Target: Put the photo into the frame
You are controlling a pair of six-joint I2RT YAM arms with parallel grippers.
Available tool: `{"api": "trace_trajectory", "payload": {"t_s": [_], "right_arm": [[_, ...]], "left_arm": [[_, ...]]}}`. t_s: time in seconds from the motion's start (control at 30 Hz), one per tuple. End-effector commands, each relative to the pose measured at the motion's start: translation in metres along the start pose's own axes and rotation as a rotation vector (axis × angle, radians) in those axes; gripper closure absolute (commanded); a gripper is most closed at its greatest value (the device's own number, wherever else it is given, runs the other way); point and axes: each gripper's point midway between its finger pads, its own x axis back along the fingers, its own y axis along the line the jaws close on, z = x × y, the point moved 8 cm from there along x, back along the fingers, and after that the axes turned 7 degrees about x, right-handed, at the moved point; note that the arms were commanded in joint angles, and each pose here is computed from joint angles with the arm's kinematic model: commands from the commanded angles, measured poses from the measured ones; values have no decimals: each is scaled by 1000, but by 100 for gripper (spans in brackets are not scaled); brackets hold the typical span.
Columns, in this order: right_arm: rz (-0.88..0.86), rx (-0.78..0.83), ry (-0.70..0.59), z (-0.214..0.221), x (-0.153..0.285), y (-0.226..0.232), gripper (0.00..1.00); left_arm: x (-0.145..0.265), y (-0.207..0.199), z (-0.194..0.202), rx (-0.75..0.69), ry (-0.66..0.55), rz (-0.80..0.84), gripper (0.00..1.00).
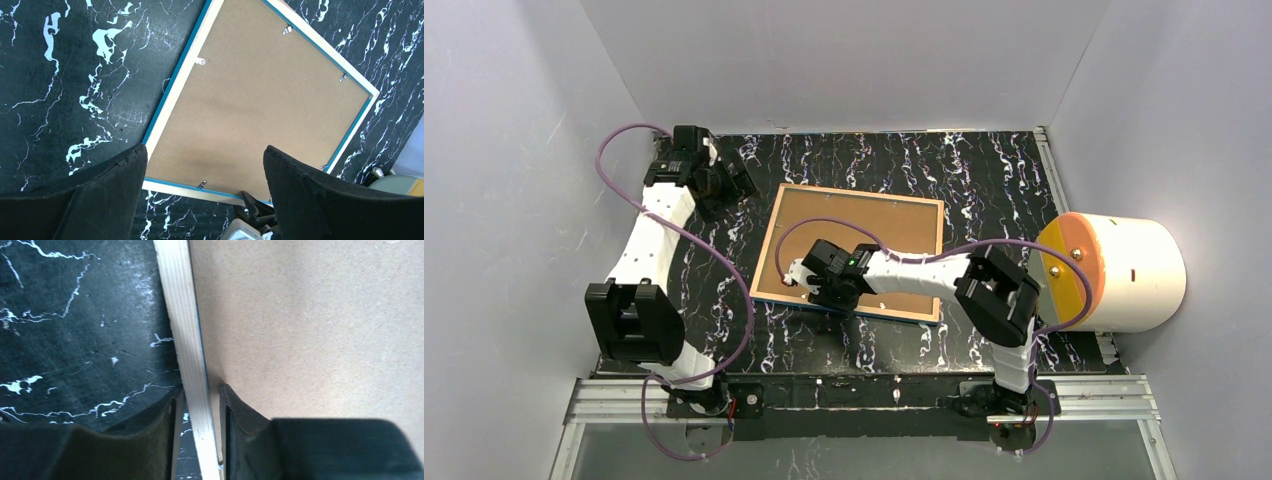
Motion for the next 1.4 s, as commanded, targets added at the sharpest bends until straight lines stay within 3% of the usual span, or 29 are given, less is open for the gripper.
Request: {"api": "trace_trajectory", "payload": {"t_s": [0.0, 0.1, 0.23, 0.53, 0.8, 0.97, 1.37], "right_arm": [[79, 24, 14, -2, -1, 1, 68], [118, -22, -13, -17, 16, -5, 84], [123, -69, -103, -44, 49, -10, 88], [48, -146, -205, -65, 78, -24, 91], [-4, -279, -273, -72, 91, -49, 92], [-23, -322, -307, -83, 102, -60, 93], [-76, -388, -317, -99, 101, -64, 94]], "left_arm": [[13, 2, 5, 9, -2, 30, 15], [15, 2, 6, 11, 10, 37, 15], [22, 7, 13, 10, 22, 26, 13], [49, 32, 38, 105, 81, -5, 4], [34, 49, 88, 223, 201, 78, 2], [21, 43, 99, 266, 244, 239, 2], [-22, 18, 76, 334, 83, 545, 2]]}}
